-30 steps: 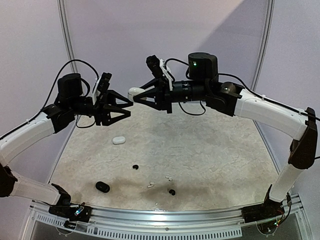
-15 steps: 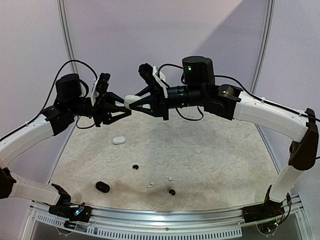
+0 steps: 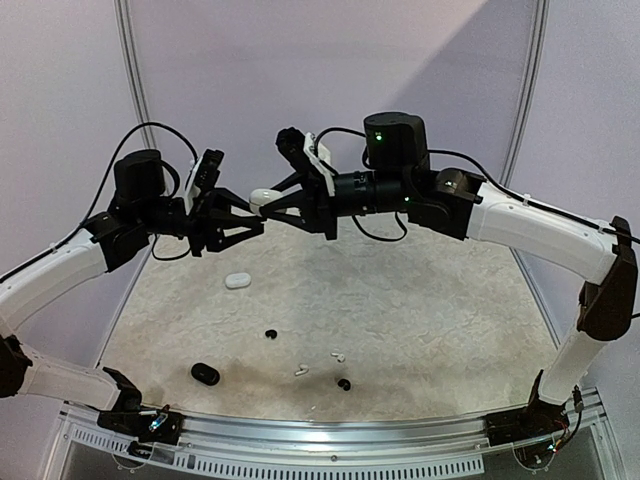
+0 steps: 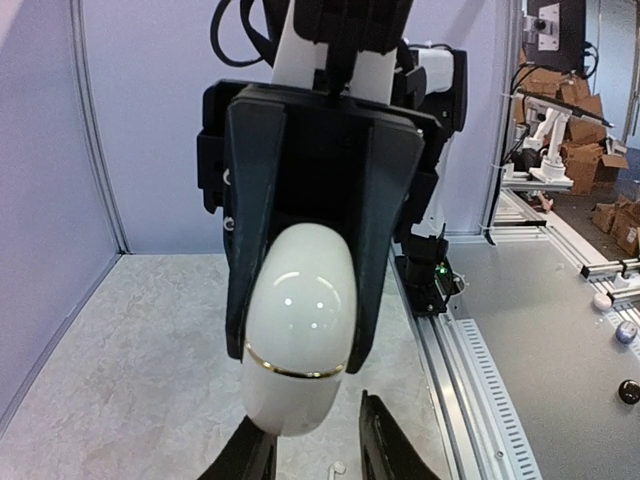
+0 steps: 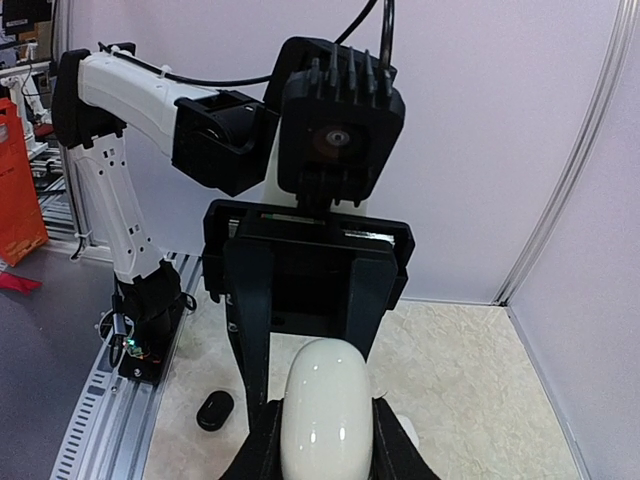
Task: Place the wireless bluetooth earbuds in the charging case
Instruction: Pass from the right arm to the left
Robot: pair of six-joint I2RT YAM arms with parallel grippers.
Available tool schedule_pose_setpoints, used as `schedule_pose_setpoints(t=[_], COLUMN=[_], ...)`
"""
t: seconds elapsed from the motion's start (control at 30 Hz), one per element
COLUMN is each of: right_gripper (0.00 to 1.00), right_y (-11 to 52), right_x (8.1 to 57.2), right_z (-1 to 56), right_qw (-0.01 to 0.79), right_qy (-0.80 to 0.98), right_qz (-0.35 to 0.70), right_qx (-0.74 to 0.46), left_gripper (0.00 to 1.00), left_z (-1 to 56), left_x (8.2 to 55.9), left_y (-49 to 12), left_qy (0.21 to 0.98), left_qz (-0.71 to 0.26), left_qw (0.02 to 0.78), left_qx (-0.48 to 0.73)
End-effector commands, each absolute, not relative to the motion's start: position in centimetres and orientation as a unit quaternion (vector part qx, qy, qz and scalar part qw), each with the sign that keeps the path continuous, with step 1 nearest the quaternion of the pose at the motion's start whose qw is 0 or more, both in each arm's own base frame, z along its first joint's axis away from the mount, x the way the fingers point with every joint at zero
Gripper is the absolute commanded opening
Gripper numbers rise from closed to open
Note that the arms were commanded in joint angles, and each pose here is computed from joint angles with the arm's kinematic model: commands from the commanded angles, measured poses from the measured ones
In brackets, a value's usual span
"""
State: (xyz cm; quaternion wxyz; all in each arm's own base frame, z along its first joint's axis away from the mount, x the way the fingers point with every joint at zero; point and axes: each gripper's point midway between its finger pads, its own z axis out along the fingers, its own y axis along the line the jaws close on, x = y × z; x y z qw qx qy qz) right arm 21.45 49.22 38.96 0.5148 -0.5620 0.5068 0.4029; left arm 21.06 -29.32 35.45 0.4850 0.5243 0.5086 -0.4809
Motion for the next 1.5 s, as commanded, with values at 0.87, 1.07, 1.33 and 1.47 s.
schedule_pose_setpoints(t=[0.87,1.07,1.33,1.47], right_gripper=[0.00,0.23,0.57,0.57], right_y=[50.0,50.1,48.9,48.9], right_x=[22.0,22.2,23.1,23.4], right_z=[35.8,35.9,37.3,36.9], right_qw=[0.494,0.495,0.515,0.513], right_qy=[0.535,0.542,0.564,0.573], right_qz=[0.379,0.381,0.364,0.358], right_qx=[-0.571,-0.562,-0.533,-0.529], left_gripper=[0.01,0.00,0.00,0.00], left_z=[36.6,36.7,34.8,34.4], left_x=[20.9,21.0,21.1,20.8], left_y=[-29.3,-29.2,-28.5,-28.4], left_qy=[0.501,0.504,0.509,0.493], left_qz=[-0.463,-0.460,-0.398,-0.375], left_qw=[0.508,0.514,0.528,0.535], left_qx=[0.525,0.521,0.551,0.575])
